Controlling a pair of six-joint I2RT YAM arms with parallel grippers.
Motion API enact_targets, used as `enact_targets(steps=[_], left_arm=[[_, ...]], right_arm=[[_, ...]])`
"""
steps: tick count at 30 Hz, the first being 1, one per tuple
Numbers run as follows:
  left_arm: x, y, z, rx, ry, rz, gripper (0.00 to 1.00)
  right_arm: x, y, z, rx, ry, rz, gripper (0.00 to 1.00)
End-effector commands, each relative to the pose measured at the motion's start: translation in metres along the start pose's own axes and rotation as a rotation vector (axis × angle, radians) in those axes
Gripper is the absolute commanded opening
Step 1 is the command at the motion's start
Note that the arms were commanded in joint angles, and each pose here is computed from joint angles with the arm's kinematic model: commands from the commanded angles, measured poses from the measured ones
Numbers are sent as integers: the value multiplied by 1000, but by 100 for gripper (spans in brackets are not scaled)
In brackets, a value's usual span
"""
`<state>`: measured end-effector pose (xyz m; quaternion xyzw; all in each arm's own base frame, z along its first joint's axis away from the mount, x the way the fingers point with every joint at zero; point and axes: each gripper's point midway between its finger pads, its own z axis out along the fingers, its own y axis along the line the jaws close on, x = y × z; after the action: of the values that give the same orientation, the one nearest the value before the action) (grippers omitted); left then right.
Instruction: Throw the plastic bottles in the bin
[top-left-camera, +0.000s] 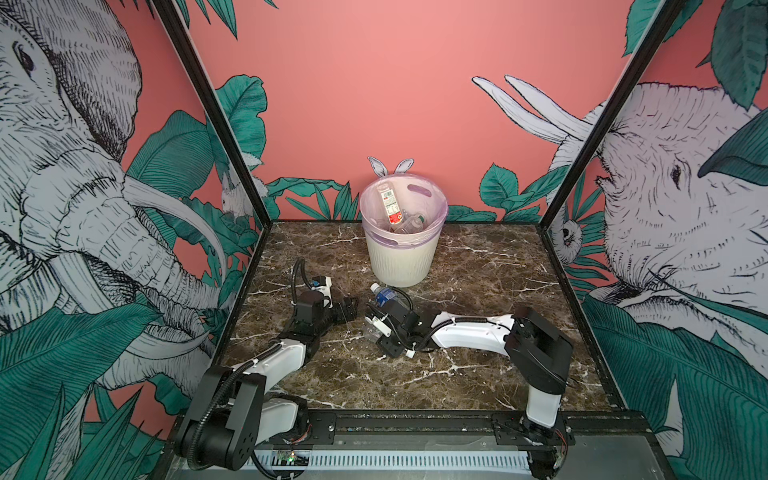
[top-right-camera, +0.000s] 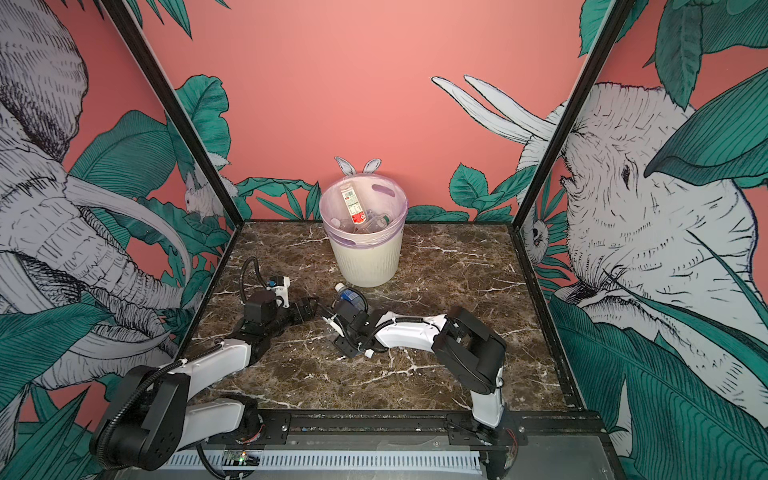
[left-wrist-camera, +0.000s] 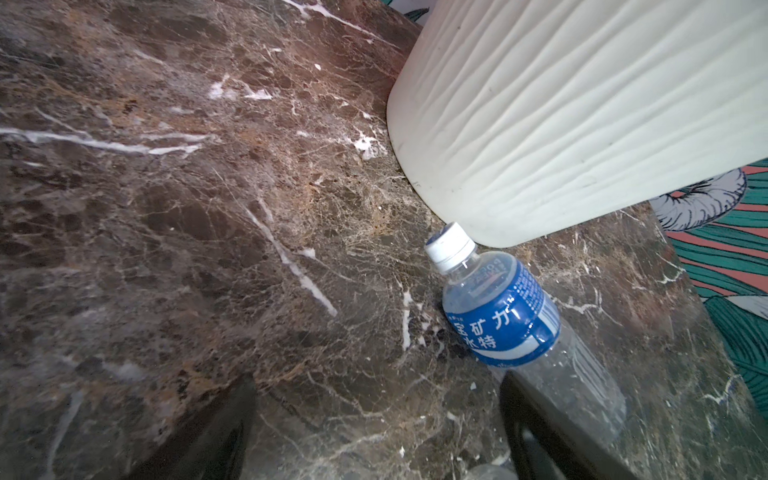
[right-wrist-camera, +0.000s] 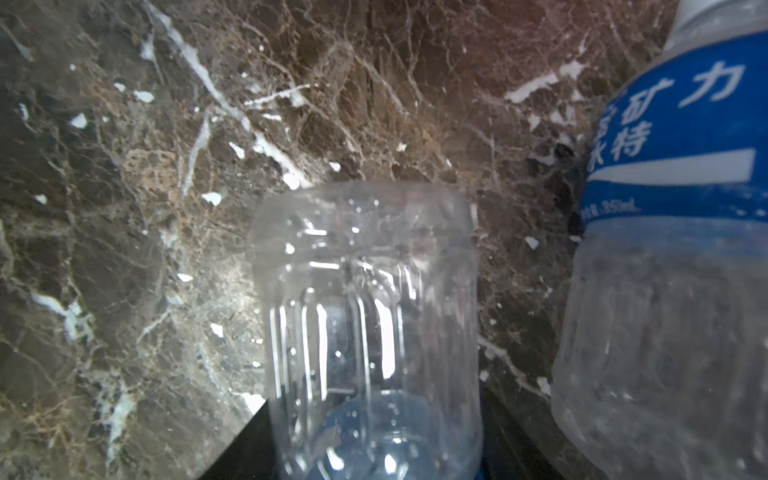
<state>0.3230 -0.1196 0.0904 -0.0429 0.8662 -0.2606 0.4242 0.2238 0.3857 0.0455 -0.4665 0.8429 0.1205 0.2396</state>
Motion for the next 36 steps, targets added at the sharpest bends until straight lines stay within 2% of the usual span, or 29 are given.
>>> enact_targets(steps=[1, 13, 29, 36], left_arm=[[-13, -10, 0, 46, -39, 16, 91], [-7, -26, 6, 106, -12, 51, 90], [9, -64, 18, 184, 42, 179, 90], [13, -69, 20, 197, 55, 196, 90]], right_arm=[[-14, -2, -17, 30, -84, 22, 49], [-6, -19, -55, 123, -223, 104, 44], [7, -53, -121, 253, -472, 248, 44], [20, -72, -151, 336, -559, 323, 44]])
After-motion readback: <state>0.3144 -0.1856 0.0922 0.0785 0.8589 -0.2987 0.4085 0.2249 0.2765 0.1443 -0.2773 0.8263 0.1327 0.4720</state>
